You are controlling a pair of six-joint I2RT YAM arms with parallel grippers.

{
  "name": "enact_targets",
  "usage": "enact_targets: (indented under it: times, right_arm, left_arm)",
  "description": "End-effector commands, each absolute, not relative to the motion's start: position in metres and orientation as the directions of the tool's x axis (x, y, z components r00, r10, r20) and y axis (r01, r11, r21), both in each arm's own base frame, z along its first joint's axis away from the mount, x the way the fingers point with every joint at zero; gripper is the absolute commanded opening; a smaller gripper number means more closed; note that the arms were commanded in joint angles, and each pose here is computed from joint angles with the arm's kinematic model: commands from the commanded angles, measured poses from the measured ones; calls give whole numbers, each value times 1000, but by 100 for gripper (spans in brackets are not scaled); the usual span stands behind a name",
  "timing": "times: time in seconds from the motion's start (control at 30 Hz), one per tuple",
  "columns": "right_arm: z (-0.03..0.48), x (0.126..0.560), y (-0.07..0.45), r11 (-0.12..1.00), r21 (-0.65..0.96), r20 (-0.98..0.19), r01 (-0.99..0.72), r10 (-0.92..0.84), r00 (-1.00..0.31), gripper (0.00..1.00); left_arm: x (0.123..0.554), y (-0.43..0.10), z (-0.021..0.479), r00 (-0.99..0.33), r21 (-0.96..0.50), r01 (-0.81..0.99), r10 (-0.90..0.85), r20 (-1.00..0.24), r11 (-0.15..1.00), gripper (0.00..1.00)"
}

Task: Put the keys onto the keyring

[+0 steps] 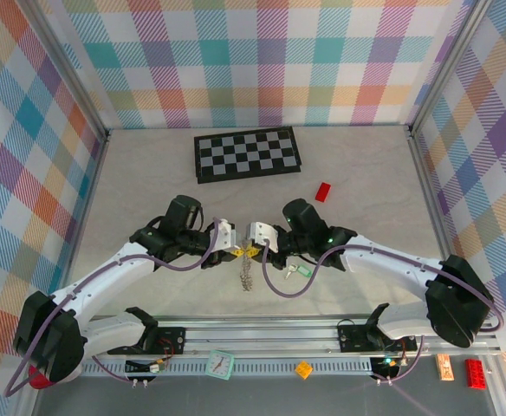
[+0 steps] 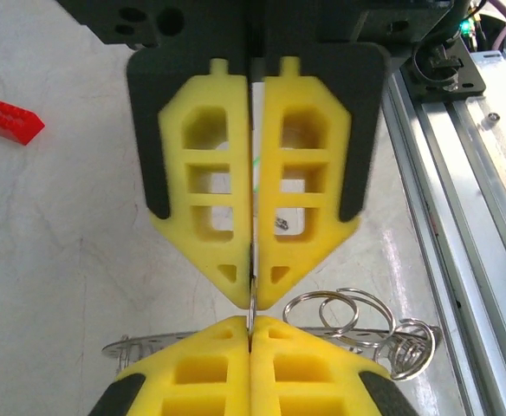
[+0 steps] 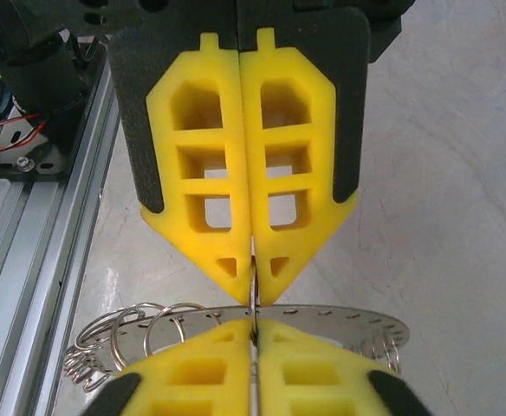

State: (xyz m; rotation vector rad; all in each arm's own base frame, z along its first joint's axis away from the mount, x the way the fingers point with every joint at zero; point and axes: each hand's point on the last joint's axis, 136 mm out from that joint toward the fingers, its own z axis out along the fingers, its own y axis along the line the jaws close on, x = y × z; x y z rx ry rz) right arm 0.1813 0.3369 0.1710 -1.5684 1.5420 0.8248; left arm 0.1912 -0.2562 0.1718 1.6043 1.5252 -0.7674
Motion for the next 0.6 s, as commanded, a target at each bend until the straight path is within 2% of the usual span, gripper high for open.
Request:
enact_targets:
  times: [0.0, 0.1, 0.3, 0.57]
  right_arm:
    - [211, 184, 327, 49, -67, -940, -997, -339, 46, 25]
    - [210, 188, 307, 76, -19, -971, -997, -240, 0, 28]
    - [194, 183, 307, 51, 14, -976, -999, -217, -25, 29]
    - [194, 187, 319, 28, 30, -982, -999, -186, -35, 31]
  left_arm:
    - [189, -265, 182, 95, 119, 992, 434, -896, 30, 0]
    - [193, -272, 196, 53, 85, 992, 306, -951, 92, 0]
    - [202, -274, 218, 45, 68, 980, 127, -991, 185, 0]
    - [201, -272, 223, 22, 29, 978, 35, -999, 205, 0]
